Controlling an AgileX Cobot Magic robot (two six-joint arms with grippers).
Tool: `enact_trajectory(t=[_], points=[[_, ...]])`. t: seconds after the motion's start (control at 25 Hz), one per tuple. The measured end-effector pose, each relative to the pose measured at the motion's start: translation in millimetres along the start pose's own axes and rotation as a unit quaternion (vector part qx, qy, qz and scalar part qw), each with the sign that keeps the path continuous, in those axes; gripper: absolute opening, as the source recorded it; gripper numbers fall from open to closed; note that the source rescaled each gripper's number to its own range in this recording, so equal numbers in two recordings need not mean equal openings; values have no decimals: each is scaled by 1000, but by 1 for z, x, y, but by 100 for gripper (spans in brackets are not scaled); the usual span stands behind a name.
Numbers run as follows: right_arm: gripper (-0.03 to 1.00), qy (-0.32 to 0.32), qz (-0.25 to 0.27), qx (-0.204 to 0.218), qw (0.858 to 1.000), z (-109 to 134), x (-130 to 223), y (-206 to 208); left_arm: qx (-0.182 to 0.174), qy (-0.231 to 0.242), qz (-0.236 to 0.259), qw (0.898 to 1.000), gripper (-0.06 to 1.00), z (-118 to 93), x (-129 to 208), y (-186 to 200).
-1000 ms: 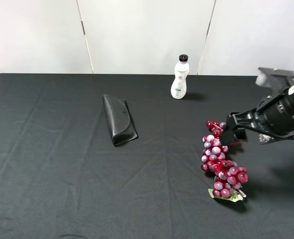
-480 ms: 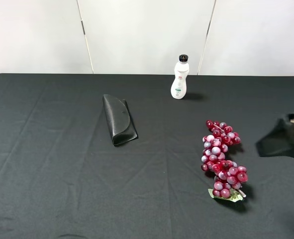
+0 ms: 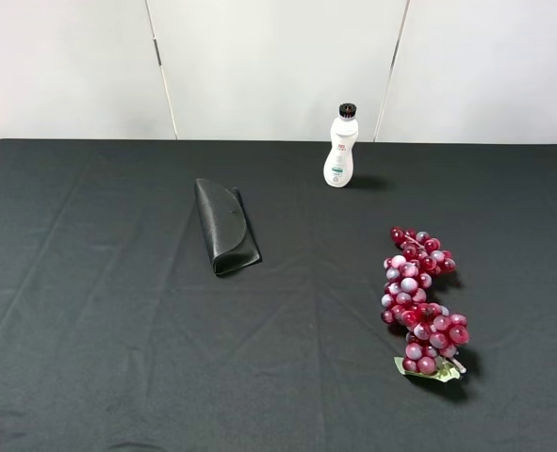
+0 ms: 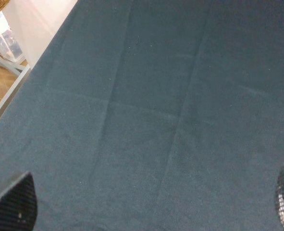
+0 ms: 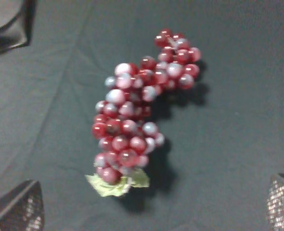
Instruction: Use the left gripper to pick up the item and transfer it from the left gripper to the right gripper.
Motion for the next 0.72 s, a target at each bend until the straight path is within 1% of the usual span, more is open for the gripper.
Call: enact_trajectory(t=[0.12, 0.2, 0.36, 0.4, 0.48, 0.72], points=[[100, -11, -17, 1, 1000, -6, 17, -1, 0, 0, 0, 1000, 98, 0, 0, 0], [100, -12, -43, -5, 999, -9, 26, -1, 0, 0, 0, 1000, 98, 0, 0, 0], [100, -10, -133, -27, 991, -11, 32, 11, 0, 0, 0, 1000, 98, 0, 0, 0], [100, -8, -142, -28, 989, -11, 33, 12, 0, 0, 0, 1000, 98, 0, 0, 0], [100, -6, -150, -25, 988, -13, 34, 14, 0, 0, 0, 1000, 98, 0, 0, 0], [100, -4, -153, -23, 988, -14, 34, 14, 0, 0, 0, 1000, 98, 0, 0, 0]])
Point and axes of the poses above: a point on each arm's last joint axis where the gripper is mounted, y pointing back along that axis away from the gripper, z along the wrist's bending axis when the last joint is at zero, x = y × z, the point moved 5 cm from there along -y, pointing out along that axis toward the gripper, and after that the axes turned 15 degrees about -y, right-handed, at the moved point
